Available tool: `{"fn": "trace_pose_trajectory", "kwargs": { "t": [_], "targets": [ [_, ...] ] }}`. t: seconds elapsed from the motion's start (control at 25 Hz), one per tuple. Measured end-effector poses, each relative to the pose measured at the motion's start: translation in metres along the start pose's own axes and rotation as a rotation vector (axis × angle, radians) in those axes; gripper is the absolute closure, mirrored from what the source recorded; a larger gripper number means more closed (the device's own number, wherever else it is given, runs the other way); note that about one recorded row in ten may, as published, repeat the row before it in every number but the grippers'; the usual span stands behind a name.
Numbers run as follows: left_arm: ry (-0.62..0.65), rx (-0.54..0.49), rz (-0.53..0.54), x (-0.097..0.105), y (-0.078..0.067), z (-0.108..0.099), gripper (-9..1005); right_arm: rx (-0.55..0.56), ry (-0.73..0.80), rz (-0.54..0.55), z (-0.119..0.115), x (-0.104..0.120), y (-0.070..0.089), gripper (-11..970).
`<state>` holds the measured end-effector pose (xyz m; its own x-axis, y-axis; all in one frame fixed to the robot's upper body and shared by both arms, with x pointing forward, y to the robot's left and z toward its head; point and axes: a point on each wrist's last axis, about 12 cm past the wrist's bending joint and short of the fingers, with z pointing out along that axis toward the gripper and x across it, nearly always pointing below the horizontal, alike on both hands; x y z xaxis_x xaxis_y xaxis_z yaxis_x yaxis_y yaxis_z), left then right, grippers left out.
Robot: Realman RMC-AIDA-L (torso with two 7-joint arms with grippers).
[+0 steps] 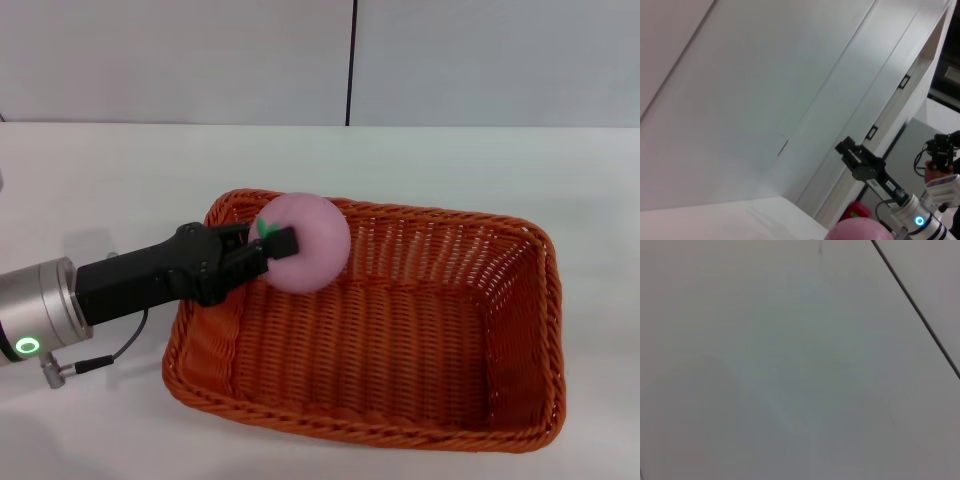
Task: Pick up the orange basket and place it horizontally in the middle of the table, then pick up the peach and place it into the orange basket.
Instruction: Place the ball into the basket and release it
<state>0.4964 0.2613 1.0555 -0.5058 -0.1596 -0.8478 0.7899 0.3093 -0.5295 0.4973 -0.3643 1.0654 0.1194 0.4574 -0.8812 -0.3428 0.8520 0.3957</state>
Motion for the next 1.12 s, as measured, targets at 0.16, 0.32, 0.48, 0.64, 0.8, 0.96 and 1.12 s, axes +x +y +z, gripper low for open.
{"fn": "trace_pose_trajectory", "kwargs": {
  "t": [0.16,0.32,0.48,0.64,0.8,0.96,1.12],
  "targets": [
    [0.005,0.000,-0.004,0.000,0.000,0.000,852,0.002,0.008,0.003,0.001,0.001,-0.001,552],
    [0.002,0.001,-0.008,0.002,-0.001,-0.001,688,0.001,0.009,0.004,0.001,0.001,0.000,551],
    [0.003,0.001,-0.010,0.002,-0.001,-0.002,537,0.004,0.012,0.011,0.001,0.003,0.000,551],
    [-0.001,0.006,-0.011,0.002,-0.002,-0.002,406,0.007,0.012,0.012,0.000,0.003,0.000,552],
    [-0.014,0.015,-0.011,0.001,-0.003,-0.003,349,0.007,0.012,0.012,0.000,0.003,0.000,553],
    [-0.044,0.006,-0.006,0.000,-0.003,-0.008,306,0.010,0.010,0.013,-0.001,0.003,0.000,553],
    [-0.124,-0.044,0.006,-0.003,-0.002,-0.019,307,0.011,0.002,0.015,-0.002,0.002,-0.001,553]
  ]
}}
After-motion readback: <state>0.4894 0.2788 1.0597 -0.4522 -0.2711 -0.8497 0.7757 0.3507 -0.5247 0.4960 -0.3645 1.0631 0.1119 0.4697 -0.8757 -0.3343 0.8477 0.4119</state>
